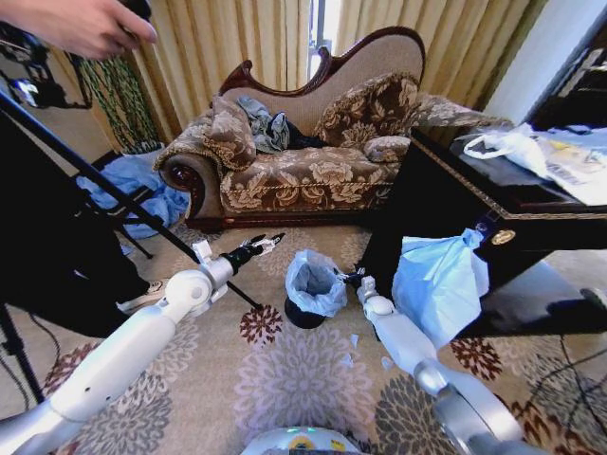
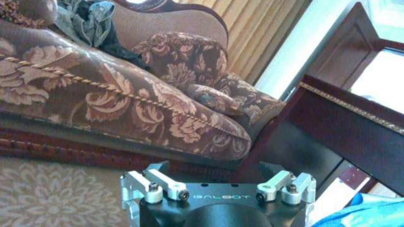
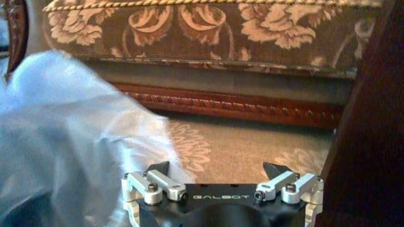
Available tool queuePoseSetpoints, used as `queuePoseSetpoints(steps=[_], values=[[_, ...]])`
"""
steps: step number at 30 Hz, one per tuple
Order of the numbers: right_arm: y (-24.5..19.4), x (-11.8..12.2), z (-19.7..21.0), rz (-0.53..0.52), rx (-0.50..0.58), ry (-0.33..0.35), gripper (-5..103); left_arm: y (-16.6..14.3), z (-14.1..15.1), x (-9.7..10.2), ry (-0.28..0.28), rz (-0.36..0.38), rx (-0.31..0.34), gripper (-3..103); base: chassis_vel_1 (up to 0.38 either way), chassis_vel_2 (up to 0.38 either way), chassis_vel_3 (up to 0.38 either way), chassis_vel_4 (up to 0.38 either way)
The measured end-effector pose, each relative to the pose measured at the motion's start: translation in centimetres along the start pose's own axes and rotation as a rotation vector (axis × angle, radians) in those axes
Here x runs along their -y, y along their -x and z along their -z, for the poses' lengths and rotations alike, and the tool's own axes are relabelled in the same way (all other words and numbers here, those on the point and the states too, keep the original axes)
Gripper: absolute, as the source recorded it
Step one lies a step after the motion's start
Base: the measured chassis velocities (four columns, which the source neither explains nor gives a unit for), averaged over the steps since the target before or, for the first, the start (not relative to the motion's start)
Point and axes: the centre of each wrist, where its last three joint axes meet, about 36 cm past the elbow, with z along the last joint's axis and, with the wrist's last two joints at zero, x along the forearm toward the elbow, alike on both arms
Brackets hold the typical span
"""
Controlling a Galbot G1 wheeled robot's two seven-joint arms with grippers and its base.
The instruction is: Place a garbage bag over the trash bin.
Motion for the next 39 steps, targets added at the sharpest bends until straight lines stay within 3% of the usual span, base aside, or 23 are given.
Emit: queuePoseSetpoints(steps=[8,17,26,39], values=[[0.6,-1.0,1.7,-0.019,-0.017,0.128,97,0.3,-0.5,-0.6,-0.002,0.016,-0.007,97,0.0,0.0,0.0,0.0],[-0.1,0.0,0.2,-0.027,-0.045,0.128,97,0.3,-0.6,-0.8,-0.004,0.023,-0.008,97,0.0,0.0,0.0,0.0],[-1.4,-1.3,-2.9,-0.006,-0.077,0.123,97,0.4,-0.6,-1.0,-0.006,0.036,-0.009,97,0.0,0.0,0.0,0.0],[-2.5,-2.6,-5.6,-0.026,-0.091,0.195,97,0.4,-1.2,-1.6,-0.008,0.054,-0.023,97,0.0,0.0,0.0,0.0]])
